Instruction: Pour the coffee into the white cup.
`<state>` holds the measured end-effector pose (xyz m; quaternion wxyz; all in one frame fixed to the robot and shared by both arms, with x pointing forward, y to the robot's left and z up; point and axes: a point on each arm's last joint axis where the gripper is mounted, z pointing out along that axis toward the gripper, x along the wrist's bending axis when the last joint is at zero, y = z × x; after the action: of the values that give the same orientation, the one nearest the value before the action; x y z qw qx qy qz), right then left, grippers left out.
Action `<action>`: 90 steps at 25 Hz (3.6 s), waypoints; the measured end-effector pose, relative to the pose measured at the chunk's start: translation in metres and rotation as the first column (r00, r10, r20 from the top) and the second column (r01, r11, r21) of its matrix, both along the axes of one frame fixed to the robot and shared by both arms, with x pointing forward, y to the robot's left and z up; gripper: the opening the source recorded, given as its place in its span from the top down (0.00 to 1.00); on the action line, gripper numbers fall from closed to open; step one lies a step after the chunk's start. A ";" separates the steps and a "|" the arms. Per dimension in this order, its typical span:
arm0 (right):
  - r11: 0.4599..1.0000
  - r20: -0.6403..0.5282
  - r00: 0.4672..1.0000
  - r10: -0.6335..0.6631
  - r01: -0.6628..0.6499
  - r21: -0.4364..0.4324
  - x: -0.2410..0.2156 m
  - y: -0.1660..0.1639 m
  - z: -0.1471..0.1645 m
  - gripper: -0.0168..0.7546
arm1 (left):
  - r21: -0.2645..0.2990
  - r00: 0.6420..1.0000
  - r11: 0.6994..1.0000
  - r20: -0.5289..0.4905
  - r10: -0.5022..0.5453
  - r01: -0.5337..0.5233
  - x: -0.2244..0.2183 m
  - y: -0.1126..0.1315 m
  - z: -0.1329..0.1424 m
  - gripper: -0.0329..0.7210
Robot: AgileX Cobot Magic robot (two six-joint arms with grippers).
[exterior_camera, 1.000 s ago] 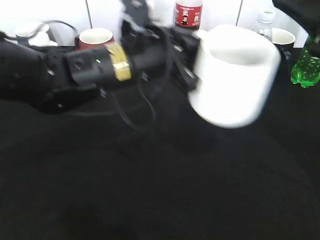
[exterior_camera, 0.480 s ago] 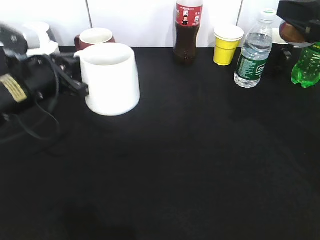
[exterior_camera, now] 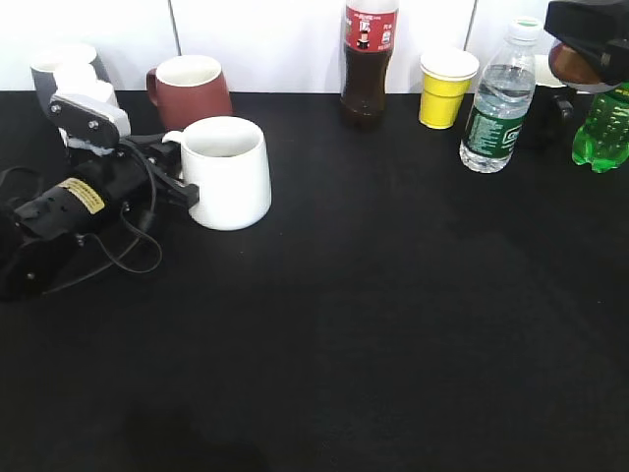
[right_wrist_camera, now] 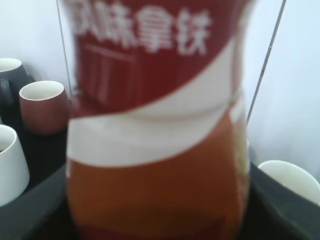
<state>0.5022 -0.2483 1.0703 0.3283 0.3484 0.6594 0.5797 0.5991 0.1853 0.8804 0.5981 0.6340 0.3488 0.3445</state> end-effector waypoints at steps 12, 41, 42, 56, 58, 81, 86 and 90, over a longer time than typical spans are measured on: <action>0.999 -0.029 0.999 -0.044 0.043 -0.022 0.002 -0.004 -0.003 0.31 | 0.014 0.993 0.999 -0.108 0.041 -0.040 -0.066 0.020 0.011 0.55; 0.930 -0.314 0.876 -0.366 0.329 -0.165 0.004 -0.031 -0.155 0.17 | 0.001 0.975 0.997 -0.209 -0.073 0.075 -0.135 0.026 0.086 0.54; 0.923 -0.330 0.864 -0.381 0.336 -0.188 -0.001 -0.033 -0.146 0.17 | -0.001 0.958 0.999 -0.285 -0.032 0.033 -0.137 0.029 0.084 0.54; 0.941 -0.448 0.838 -0.312 0.207 -0.268 -0.134 0.001 0.052 0.29 | 0.227 0.820 0.964 -0.521 0.238 -0.136 -0.249 0.058 0.253 0.42; 0.944 -0.450 0.837 -0.312 0.220 -0.244 -0.176 -0.020 0.061 0.29 | 0.255 0.821 0.965 -0.538 0.192 -0.059 -0.281 0.075 0.254 0.42; 0.962 -0.317 0.909 -0.272 0.252 -0.105 -0.265 -0.064 -0.015 0.29 | 0.181 0.888 0.983 -0.456 0.052 0.035 -0.351 0.116 0.177 0.54; 0.924 -0.317 0.868 -0.382 0.369 -0.101 -0.266 -0.063 -0.015 0.29 | 0.135 0.849 0.936 -0.394 0.351 -0.324 -0.365 0.122 0.177 0.61; 0.860 -0.316 0.803 -0.505 0.501 -0.099 -0.268 -0.063 -0.015 0.29 | 0.125 0.758 0.843 -0.383 0.528 -0.523 -0.369 0.121 0.177 0.61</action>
<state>0.2341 -0.3109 1.0554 0.3566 0.6010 0.5920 0.4014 0.2305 0.3066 1.0576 0.3891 0.5709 0.6259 0.3619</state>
